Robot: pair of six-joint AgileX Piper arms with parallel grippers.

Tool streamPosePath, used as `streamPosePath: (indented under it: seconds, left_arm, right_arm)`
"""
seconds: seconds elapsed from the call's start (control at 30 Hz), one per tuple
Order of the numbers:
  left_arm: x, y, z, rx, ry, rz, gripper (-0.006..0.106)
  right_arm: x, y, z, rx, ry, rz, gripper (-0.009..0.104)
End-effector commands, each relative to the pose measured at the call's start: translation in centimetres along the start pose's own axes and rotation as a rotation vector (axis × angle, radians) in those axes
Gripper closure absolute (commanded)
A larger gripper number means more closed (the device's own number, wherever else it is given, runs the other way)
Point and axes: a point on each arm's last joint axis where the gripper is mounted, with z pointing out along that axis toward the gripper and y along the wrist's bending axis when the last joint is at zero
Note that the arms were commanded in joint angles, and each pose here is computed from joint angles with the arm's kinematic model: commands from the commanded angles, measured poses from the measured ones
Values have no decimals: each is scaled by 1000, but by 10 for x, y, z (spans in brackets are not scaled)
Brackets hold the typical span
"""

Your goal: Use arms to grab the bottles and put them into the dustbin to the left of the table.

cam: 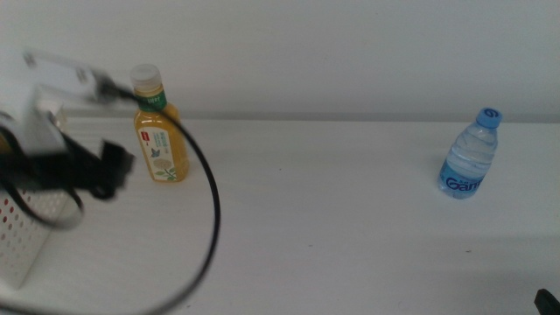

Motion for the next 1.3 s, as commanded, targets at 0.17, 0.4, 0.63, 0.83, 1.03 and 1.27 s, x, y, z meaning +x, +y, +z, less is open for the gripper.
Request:
streamPosePath:
  seconds: [0.17, 0.4, 0.63, 0.83, 1.03, 1.27]
  left_arm:
    - [42, -18, 26, 18, -300, -26, 7]
    - [65, -19, 42, -5, -496, -70, 7]
    - [76, -24, 81, 29, -488, -150, 7]
    - [83, -25, 108, 37, -577, -205, 7]
    - [89, -28, 136, 59, -582, -243, 7]
    - [77, -27, 159, 53, -579, -243, 7]
  right_arm:
    - [11, 1, 2, 8, -5, -3, 3]
    - [11, 1, 2, 8, -5, -3, 3]
    - [11, 1, 2, 8, -5, -3, 3]
    - [11, 1, 2, 8, -5, -3, 3]
    - [11, 1, 2, 8, -5, -3, 3]
    - [11, 1, 2, 8, -5, -3, 3]
